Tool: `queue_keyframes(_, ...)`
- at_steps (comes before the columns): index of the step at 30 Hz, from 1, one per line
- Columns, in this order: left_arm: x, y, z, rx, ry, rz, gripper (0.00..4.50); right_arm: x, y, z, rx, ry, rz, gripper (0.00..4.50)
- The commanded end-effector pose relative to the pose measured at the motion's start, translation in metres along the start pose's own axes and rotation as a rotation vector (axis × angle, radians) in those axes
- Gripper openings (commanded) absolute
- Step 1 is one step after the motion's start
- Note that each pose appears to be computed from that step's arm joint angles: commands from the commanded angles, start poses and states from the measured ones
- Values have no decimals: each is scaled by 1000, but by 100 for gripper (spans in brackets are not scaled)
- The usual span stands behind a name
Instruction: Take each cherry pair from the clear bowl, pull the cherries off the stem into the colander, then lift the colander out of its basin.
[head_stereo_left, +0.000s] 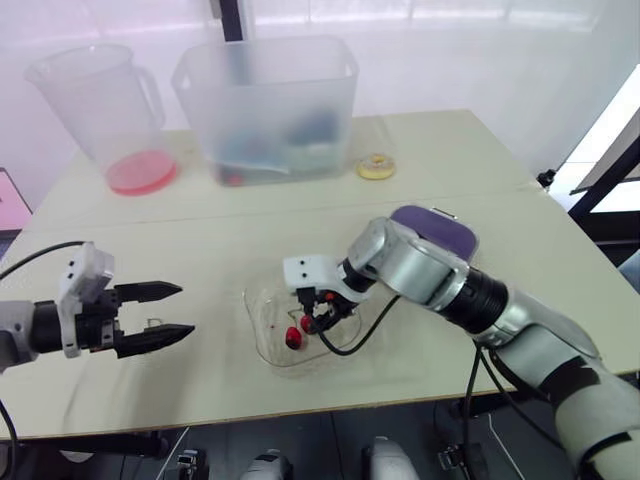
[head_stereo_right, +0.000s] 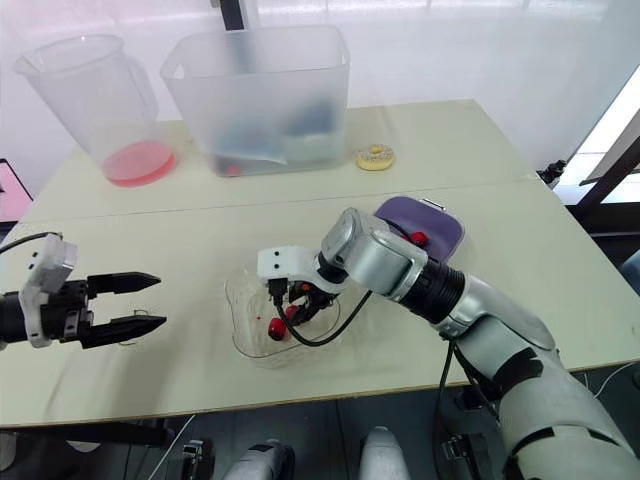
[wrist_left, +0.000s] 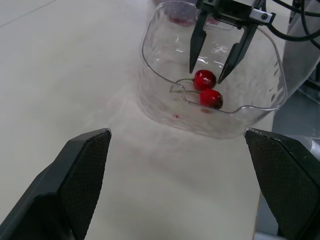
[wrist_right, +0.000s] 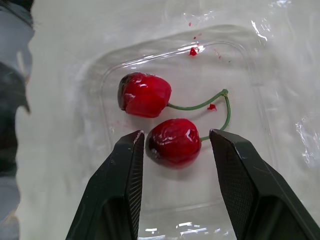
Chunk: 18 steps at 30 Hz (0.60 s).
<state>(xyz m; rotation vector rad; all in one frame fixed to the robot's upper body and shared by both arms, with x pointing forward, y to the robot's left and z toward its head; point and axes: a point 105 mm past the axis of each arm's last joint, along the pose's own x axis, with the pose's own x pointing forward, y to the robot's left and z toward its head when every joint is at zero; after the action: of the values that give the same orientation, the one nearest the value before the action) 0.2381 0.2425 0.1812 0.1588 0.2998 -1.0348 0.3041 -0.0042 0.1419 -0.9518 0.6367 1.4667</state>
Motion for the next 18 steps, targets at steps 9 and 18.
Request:
queue_keyframes(9, 0, 1, 9, 52, 1, 2, 450, 6, 0, -5, -28, 38, -44, 165)
queue_keyframes(18, 3, 4, 14, 44, -31, 4, 450, -16, -3, 14, -105, -3, -98, 142)
